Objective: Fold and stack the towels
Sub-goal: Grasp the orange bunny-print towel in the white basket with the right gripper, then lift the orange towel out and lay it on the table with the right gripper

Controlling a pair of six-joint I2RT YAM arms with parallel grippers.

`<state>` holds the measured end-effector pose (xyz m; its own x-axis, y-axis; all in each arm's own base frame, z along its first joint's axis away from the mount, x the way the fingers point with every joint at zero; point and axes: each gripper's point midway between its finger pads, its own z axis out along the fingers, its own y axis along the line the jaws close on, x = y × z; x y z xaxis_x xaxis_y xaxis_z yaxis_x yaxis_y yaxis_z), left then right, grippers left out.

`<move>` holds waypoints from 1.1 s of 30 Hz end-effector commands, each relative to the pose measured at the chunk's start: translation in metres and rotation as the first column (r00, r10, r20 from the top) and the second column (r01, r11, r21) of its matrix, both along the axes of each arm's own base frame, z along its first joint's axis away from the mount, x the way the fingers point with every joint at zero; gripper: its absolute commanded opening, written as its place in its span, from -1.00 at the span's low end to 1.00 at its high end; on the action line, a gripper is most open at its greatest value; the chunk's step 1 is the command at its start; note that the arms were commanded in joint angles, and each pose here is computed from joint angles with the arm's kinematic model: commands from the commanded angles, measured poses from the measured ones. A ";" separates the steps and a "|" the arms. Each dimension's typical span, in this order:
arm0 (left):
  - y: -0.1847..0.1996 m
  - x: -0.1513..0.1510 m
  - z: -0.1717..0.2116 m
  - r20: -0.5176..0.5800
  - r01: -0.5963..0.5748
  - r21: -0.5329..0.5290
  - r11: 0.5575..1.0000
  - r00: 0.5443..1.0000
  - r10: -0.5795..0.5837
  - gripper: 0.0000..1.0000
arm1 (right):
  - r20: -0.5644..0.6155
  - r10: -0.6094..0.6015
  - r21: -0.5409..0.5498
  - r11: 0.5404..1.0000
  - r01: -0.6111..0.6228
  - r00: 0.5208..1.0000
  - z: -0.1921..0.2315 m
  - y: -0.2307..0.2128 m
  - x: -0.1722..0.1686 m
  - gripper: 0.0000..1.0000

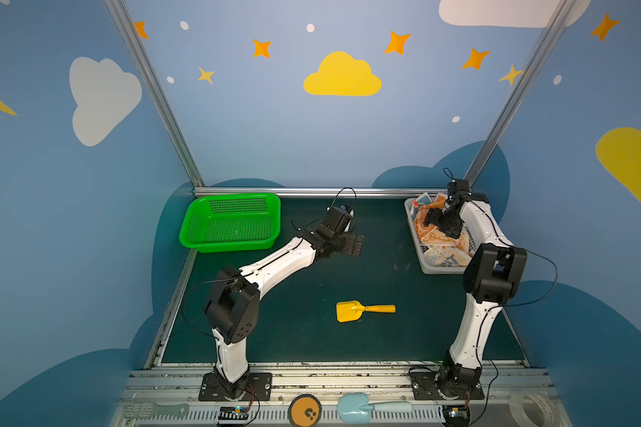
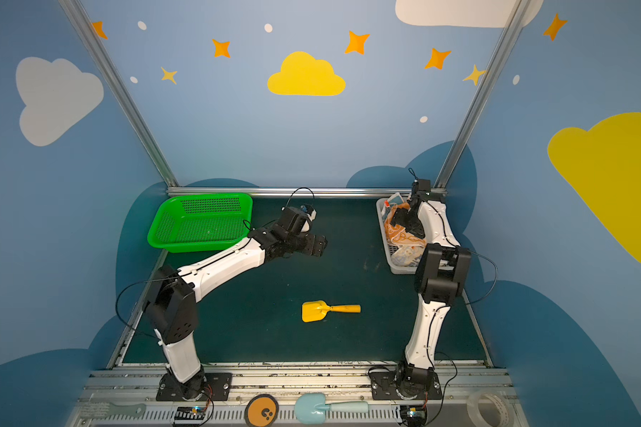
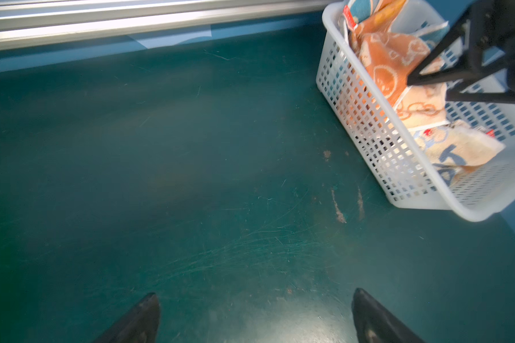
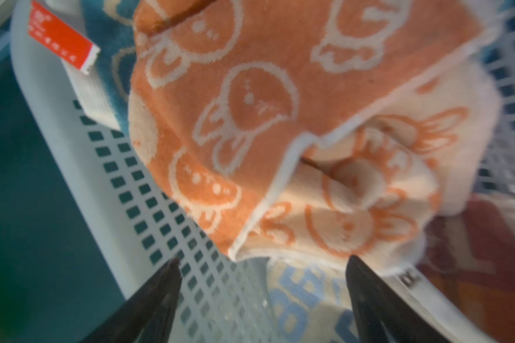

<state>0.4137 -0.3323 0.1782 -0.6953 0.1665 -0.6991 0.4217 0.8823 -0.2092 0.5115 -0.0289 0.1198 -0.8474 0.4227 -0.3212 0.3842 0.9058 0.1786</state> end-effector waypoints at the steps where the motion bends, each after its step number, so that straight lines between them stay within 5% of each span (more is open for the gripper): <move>1: -0.007 0.003 -0.005 -0.002 0.044 0.038 0.998 0.999 -0.044 0.99 | 0.011 -0.013 0.077 0.997 0.012 1.000 0.002 0.010 0.014 0.58; 6: -0.011 0.011 -0.017 -0.019 0.055 0.061 0.997 0.998 -0.054 0.99 | 0.005 -0.023 0.110 0.994 0.023 1.000 -0.014 0.011 0.032 0.37; 9: -0.011 0.013 -0.022 -0.029 0.055 0.069 0.996 0.998 -0.053 0.99 | 0.014 -0.029 0.121 0.992 0.027 0.999 -0.017 0.012 0.037 0.05; 12: -0.008 0.016 -0.025 -0.027 0.047 0.081 0.996 0.999 -0.045 0.99 | 0.022 -0.033 0.120 0.992 0.030 0.999 -0.016 0.013 0.038 -0.50; 16: -0.004 0.018 -0.025 -0.027 0.025 0.086 0.996 0.999 -0.022 0.99 | 0.032 -0.036 0.097 0.995 0.033 0.999 -0.006 0.011 0.033 -1.00; 25: 0.017 0.011 0.004 0.021 -0.045 0.067 0.997 0.999 0.043 0.99 | 0.223 0.090 -0.007 0.996 -0.091 0.971 0.106 0.046 0.006 -1.00; 28: 0.028 0.002 0.021 0.049 -0.069 0.026 0.997 0.997 0.067 0.99 | 0.325 0.242 -0.085 0.970 -0.226 0.914 0.152 0.088 -0.004 -1.00; 33: 0.053 -0.017 0.041 0.077 -0.115 -0.035 0.993 0.990 0.117 0.99 | 0.503 0.446 -0.216 0.894 -0.392 0.741 0.215 0.179 -0.024 -1.00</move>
